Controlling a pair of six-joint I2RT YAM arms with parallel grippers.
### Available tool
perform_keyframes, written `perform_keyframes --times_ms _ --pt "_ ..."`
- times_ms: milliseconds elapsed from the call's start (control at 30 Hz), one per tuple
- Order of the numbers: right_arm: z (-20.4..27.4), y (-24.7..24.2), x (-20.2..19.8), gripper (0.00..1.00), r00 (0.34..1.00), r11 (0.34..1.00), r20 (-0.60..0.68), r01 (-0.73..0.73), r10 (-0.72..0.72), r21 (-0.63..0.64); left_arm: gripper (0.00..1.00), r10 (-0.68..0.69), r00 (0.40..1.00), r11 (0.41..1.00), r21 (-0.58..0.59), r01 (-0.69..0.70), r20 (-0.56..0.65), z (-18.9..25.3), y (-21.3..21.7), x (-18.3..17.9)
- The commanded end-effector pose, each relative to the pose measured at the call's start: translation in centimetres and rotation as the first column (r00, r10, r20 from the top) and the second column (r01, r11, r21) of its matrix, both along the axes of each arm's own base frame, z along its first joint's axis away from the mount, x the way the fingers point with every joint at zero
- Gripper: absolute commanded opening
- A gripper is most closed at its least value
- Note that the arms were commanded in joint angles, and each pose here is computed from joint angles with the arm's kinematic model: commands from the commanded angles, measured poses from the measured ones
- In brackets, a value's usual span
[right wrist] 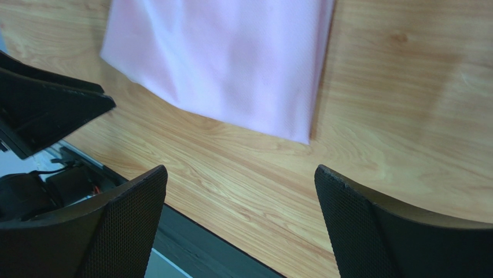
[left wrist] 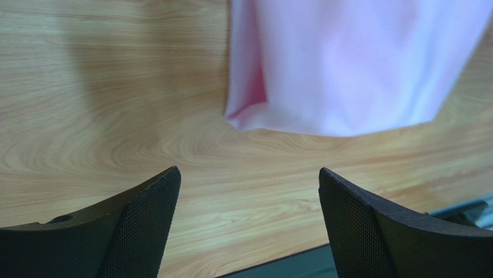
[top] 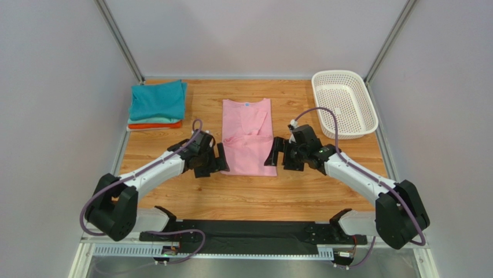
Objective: Fold and stack the t-shirts
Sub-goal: Fold the tshirt
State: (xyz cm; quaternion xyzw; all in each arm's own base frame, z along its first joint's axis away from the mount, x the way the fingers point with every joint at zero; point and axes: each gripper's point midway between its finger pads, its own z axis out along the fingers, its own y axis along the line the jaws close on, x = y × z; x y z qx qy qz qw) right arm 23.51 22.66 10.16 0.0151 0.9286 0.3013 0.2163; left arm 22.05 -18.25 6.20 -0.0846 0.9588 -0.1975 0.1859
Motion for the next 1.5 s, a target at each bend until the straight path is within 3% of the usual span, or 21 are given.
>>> perform_keyframes --times_ms 0,133,333,433,533,633,800,967,1067,1233,1467 --pt "-2.2 -1.4 -1.0 1.0 0.999 0.997 -0.045 -0.001 -0.003 -0.08 0.93 0.04 0.998 0.997 0.067 -0.036 -0.05 -1.4 0.8 0.8" --pt "-3.8 -1.5 -1.2 1.0 0.996 0.994 -0.085 -0.006 -0.003 -0.105 0.82 0.051 0.992 0.994 0.102 -0.039 -0.119 -3.5 0.6 1.0" --pt "-5.3 -1.2 -1.1 0.99 0.994 0.994 -0.106 -0.011 0.0 -0.107 0.49 0.056 0.977 0.991 0.128 -0.03 -0.204 -6.2 0.7 0.1" --pt "-6.3 -1.1 -1.2 0.94 0.993 0.992 -0.121 -0.018 0.003 -0.122 0.3 0.041 0.977 0.994 0.105 -0.019 -0.21 -6.6 0.3 -0.1" --pt "-7.1 -0.8 -1.2 0.88 0.991 0.991 -0.131 -0.031 0.014 -0.131 0.17 0.023 0.978 0.997 0.08 -0.007 -0.207 -6.8 -0.1 -0.1" --pt "-8.1 -0.2 -0.8 0.77 0.991 0.99 -0.127 -0.053 0.036 -0.134 0.0 0.006 0.978 0.998 0.067 0.009 -0.209 -6.9 -0.4 -0.1" --pt "-9.2 -0.2 1.0 0.49 0.994 0.98 -0.105 -0.057 0.037 -0.191 0.0 -0.01 0.981 0.998 0.062 0.022 -0.193 -6.8 -0.5 0.1" --pt "-9.1 0.1 -0.1 0.19 0.988 0.983 -0.144 -0.078 0.054 -0.165 0.0 -0.009 0.984 0.999 0.041 0.016 -0.18 -6.1 -0.4 -0.5" --pt "-7.9 0.1 -1.6 0.12 0.987 0.986 -0.147 -0.092 0.071 -0.14 0.0 -0.014 0.988 1.0 0.01 0.015 -0.154 -5.1 -0.2 -1.3" --pt "-3.3 0.9 -4.3 0.1 0.974 0.978 -0.104 -0.204 0.2 -0.03 0.0 -0.039 0.996 0.998 -0.059 0.034 -0.079 -2.9 0.3 -3.3" --pt "2.7 1.2 -9.9 0.12 0.922 0.932 -0.151 -0.341 0.357 0.12 0.0 -0.051 0.988 0.987 -0.147 0.072 0.144 4.1 1.5 -5.1"
